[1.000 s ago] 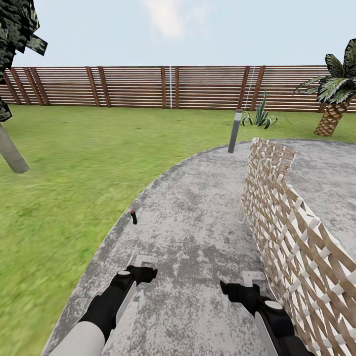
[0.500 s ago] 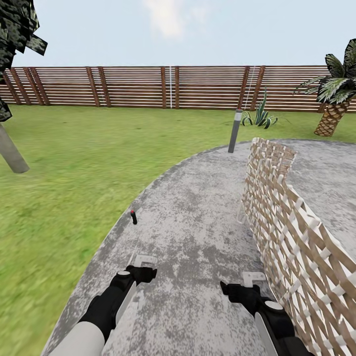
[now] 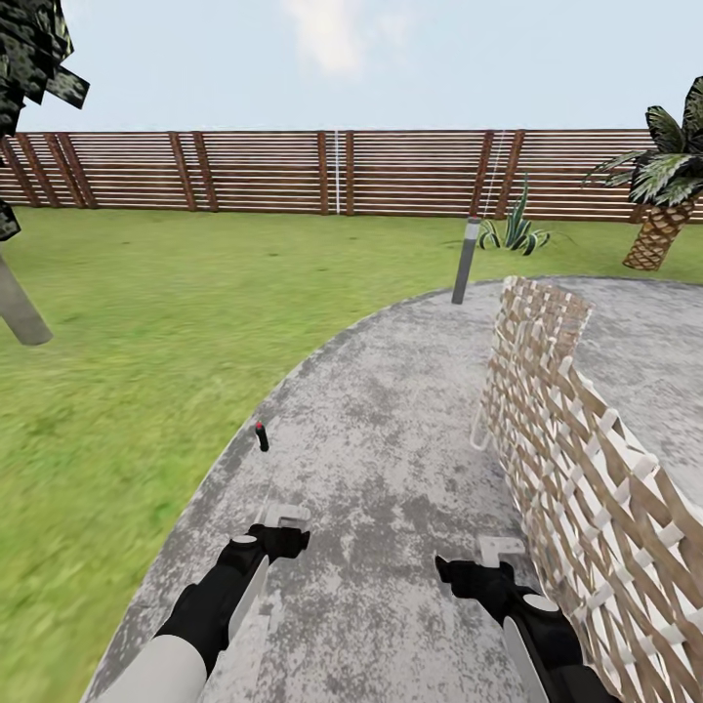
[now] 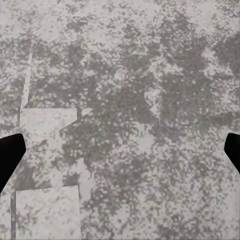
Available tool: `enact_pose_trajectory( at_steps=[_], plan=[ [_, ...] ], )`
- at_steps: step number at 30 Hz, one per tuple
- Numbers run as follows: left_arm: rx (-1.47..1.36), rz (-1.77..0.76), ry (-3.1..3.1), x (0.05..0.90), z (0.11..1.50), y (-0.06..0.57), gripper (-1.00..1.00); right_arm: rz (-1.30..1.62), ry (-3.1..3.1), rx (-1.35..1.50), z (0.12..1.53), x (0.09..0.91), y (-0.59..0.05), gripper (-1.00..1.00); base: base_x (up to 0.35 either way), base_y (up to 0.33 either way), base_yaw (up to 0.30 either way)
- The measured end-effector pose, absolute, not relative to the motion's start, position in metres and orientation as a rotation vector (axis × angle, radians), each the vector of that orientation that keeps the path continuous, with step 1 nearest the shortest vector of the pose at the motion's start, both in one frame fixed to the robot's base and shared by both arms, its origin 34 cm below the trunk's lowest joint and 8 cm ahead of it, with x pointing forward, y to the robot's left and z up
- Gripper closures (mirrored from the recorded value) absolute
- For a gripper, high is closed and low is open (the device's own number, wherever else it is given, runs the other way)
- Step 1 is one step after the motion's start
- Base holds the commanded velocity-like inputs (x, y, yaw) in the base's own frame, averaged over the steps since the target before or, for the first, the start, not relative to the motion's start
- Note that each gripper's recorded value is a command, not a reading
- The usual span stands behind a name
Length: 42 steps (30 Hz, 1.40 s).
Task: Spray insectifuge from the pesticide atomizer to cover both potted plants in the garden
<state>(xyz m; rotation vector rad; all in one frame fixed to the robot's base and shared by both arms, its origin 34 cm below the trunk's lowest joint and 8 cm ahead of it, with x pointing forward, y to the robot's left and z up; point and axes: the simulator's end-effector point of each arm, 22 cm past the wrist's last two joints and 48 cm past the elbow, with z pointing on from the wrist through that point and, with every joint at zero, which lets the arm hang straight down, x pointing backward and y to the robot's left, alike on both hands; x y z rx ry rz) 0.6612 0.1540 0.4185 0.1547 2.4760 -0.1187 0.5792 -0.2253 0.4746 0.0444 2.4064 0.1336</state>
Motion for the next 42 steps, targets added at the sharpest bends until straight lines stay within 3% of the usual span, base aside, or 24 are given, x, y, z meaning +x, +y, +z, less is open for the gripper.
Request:
enact_pose_trajectory(
  at_steps=[42],
  plan=[
    [0.150, -0.122, 2.477, 0.6611, 0.4185, 0.1541, -1.00, 0.134, 2.406, 0.047, 0.4746, 0.5792, -0.2257, -1.00, 0.143, 0.000, 0.000]
  ],
)
